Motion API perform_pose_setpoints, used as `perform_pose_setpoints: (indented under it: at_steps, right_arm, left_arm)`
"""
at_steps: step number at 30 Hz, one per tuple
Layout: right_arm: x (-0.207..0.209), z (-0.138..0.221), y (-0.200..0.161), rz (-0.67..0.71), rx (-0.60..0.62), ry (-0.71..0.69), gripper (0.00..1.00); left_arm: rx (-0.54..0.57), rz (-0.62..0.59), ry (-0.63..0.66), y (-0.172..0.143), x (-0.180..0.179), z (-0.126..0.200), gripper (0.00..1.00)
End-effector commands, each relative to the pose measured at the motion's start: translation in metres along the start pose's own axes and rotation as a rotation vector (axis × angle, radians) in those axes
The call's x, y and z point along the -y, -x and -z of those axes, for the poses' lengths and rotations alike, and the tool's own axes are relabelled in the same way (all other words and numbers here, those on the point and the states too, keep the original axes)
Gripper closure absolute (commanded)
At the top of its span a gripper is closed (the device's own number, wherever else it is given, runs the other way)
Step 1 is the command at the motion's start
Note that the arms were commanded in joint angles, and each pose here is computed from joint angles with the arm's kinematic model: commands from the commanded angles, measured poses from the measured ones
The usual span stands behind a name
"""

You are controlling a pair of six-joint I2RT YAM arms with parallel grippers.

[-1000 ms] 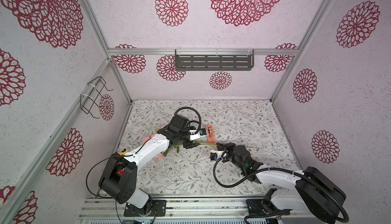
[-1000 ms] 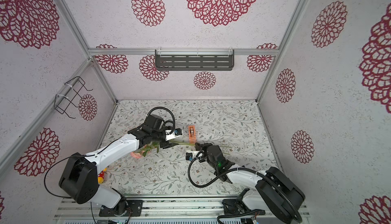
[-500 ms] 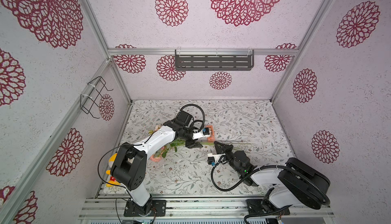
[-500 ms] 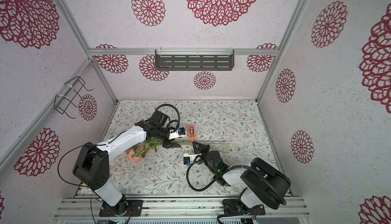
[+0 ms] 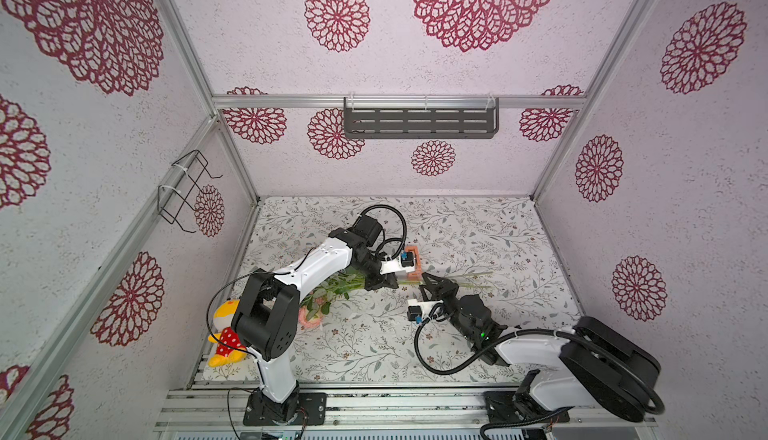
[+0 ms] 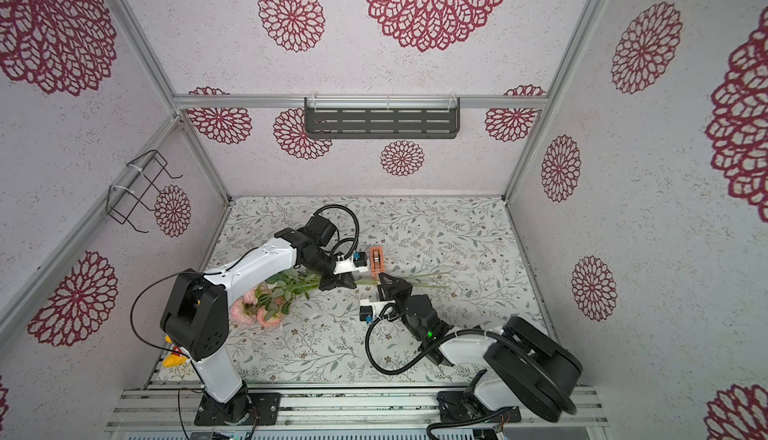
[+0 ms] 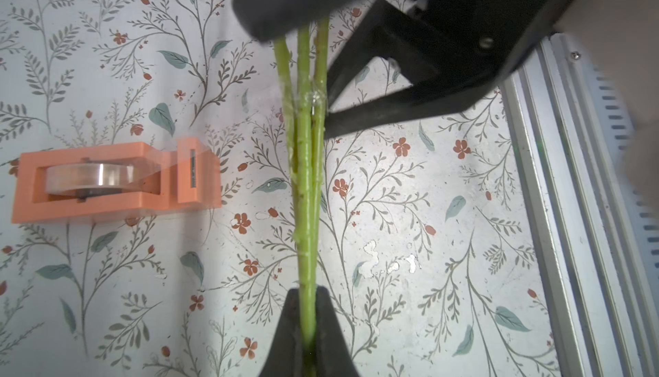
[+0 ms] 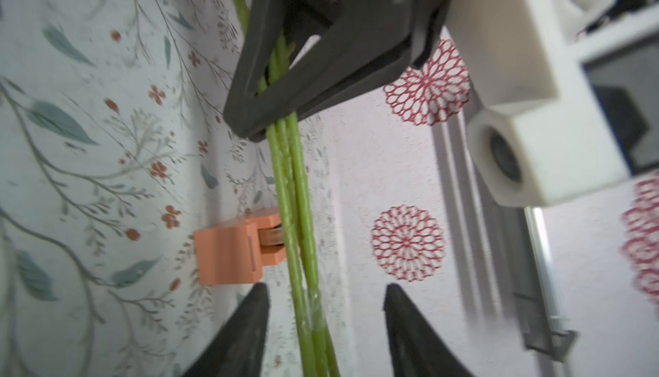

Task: Wrap bouquets with tape
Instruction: Wrap the tape around the bouquet.

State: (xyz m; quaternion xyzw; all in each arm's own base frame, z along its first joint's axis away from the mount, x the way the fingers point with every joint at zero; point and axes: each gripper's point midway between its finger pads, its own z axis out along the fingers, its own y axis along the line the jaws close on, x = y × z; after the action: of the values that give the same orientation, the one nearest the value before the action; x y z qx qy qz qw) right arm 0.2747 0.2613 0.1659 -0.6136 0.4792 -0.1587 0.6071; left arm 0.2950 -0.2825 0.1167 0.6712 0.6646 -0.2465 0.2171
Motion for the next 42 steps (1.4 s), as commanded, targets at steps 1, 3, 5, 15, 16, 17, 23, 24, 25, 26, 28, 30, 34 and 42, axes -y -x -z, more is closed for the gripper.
perform_pose_setpoints:
  at_steps: [1,3,5,15,16,17,23,24,25,26,28,30,34,42]
  right_arm:
    - [-0.022,0.022,0.004,-0.303,-0.057,0.276,0.17]
    - [-0.021,0.039,0.009,-0.415,-0.079,0.348,0.08]
    - [-0.011,0.051,0.016,-0.53,-0.08,0.381,0.05]
    - [0.07,0.049,-0.013,-1.063,-0.199,0.517,0.11]
    - [0.072,0.045,-0.021,-1.086,-0.229,0.542,0.14]
    - [0.071,0.041,-0.027,-1.108,-0.247,0.583,0.14]
    - [0.051,0.012,-0.026,-1.1,-0.256,0.849,0.3]
    - [0.047,0.008,-0.027,-1.09,-0.26,0.876,0.31]
    - [0.046,0.003,-0.029,-1.09,-0.265,0.879,0.32]
    - [0.045,0.0,-0.028,-1.079,-0.256,0.891,0.32]
    - [0.043,-0.005,-0.029,-1.061,-0.244,0.896,0.32]
    - [0.044,-0.005,-0.025,-1.046,-0.212,0.914,0.32]
    - [0.044,-0.002,-0.018,-0.993,-0.147,0.926,0.32]
    - [0.032,-0.011,-0.013,-0.877,-0.187,0.923,0.42]
  left_arm:
    - [0.048,-0.024,0.099,0.011,-0.005,0.016,1.0]
    - [0.059,-0.043,0.167,0.012,-0.01,0.019,1.0]
    - [0.043,-0.062,0.239,0.012,-0.017,0.019,1.0]
    - [-0.125,-0.28,0.644,0.014,-0.044,0.024,1.0]
    - [-0.124,-0.318,0.694,0.017,-0.046,0.026,1.0]
    - [-0.123,-0.357,0.735,0.02,-0.047,0.028,1.0]
    - [-0.179,-0.485,0.898,0.028,-0.052,0.036,1.0]
    - [-0.183,-0.507,0.92,0.029,-0.052,0.038,1.0]
    - [-0.18,-0.527,0.933,0.03,-0.051,0.039,1.0]
    - [-0.17,-0.541,0.951,0.033,-0.05,0.041,1.0]
    - [-0.154,-0.556,0.97,0.037,-0.047,0.045,1.0]
    - [-0.146,-0.571,0.978,0.039,-0.043,0.048,1.0]
    - [-0.132,-0.61,1.0,0.045,-0.036,0.054,1.0]
    - [-0.118,-0.661,1.023,0.053,-0.028,0.06,1.0]
